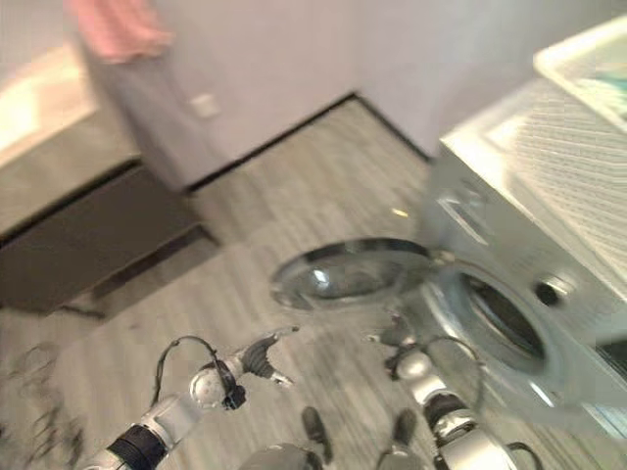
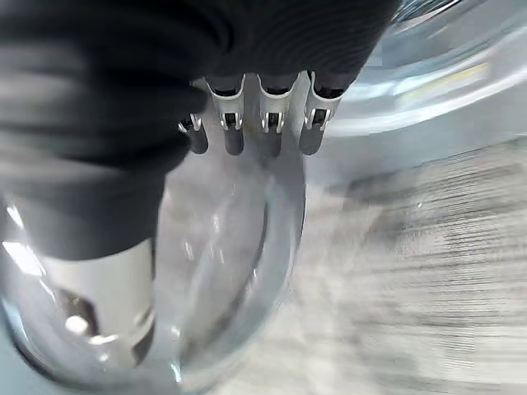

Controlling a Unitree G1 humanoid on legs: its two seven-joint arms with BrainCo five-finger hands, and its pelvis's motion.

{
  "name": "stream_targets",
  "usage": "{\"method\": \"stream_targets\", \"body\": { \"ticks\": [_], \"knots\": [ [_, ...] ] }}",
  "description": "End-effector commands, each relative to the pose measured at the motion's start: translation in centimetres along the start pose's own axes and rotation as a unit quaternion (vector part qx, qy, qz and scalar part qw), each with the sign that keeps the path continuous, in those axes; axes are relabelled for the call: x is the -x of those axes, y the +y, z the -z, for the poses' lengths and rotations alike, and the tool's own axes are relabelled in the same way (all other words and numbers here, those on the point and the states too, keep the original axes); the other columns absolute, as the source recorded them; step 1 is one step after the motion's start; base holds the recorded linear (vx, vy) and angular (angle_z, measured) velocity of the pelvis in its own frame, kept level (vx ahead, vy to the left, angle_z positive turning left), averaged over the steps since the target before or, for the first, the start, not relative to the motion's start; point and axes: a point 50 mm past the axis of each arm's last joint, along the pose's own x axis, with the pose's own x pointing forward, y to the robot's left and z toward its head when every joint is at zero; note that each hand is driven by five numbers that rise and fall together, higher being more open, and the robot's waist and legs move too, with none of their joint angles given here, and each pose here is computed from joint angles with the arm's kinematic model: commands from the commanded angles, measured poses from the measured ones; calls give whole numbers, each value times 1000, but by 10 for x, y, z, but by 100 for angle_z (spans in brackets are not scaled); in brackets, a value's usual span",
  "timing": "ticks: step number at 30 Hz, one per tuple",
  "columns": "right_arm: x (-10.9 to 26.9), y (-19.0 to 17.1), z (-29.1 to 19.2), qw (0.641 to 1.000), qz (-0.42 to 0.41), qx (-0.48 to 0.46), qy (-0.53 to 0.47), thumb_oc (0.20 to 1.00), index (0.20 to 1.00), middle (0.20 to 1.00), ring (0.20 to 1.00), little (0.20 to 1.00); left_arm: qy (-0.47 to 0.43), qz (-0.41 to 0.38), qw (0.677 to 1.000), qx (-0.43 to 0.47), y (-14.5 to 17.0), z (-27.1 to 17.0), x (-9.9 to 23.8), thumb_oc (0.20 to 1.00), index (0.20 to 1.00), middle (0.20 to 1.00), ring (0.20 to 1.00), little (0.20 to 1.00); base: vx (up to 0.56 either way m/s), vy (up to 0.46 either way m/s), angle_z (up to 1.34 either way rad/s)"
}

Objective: Grab the laundry basket,head to the washer,open it,put in the laundry and shut it.

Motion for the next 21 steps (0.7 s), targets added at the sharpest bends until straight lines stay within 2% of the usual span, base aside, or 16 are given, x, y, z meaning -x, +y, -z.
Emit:
{"method": "stream_targets", "body": {
  "ticks": [1,3,8,10,12,15,21],
  "knots": [
    [13,-13,29,999,-5,43,25,1000,1000,1000,1000,1000,52,-62,997,-5,10,5,-14,1000,1000,1000,1000,1000,113,-258,-123],
    [40,-14,55,997,-31,66,34,1000,1000,1000,1000,1000,137,-101,985,11,15,29,-15,1000,1000,1000,1000,1000,197,-396,-107],
    [69,-45,92,990,-41,105,84,1000,1000,1000,1000,1000,205,-134,967,64,19,59,-1,1000,1000,1000,1000,1000,117,10,-212],
    [83,-58,110,986,-26,115,118,1000,1000,1000,1000,1000,218,-130,966,54,20,68,3,1000,1000,1000,1000,1000,262,214,-42],
    [87,-60,117,984,-24,117,135,1000,1000,1000,1000,1000,254,-130,955,84,11,88,17,1000,1000,1000,1000,1000,285,172,-68],
    [87,-69,122,981,-11,120,150,1000,1000,1000,1000,1000,273,-121,950,92,4,96,23,1000,1000,1000,1000,1000,156,203,-118],
    [93,-72,128,981,-14,95,166,1000,1000,1000,1000,1000,321,-115,935,98,-5,121,45,1000,1000,1000,1000,1000,97,168,-13]
  ]
}}
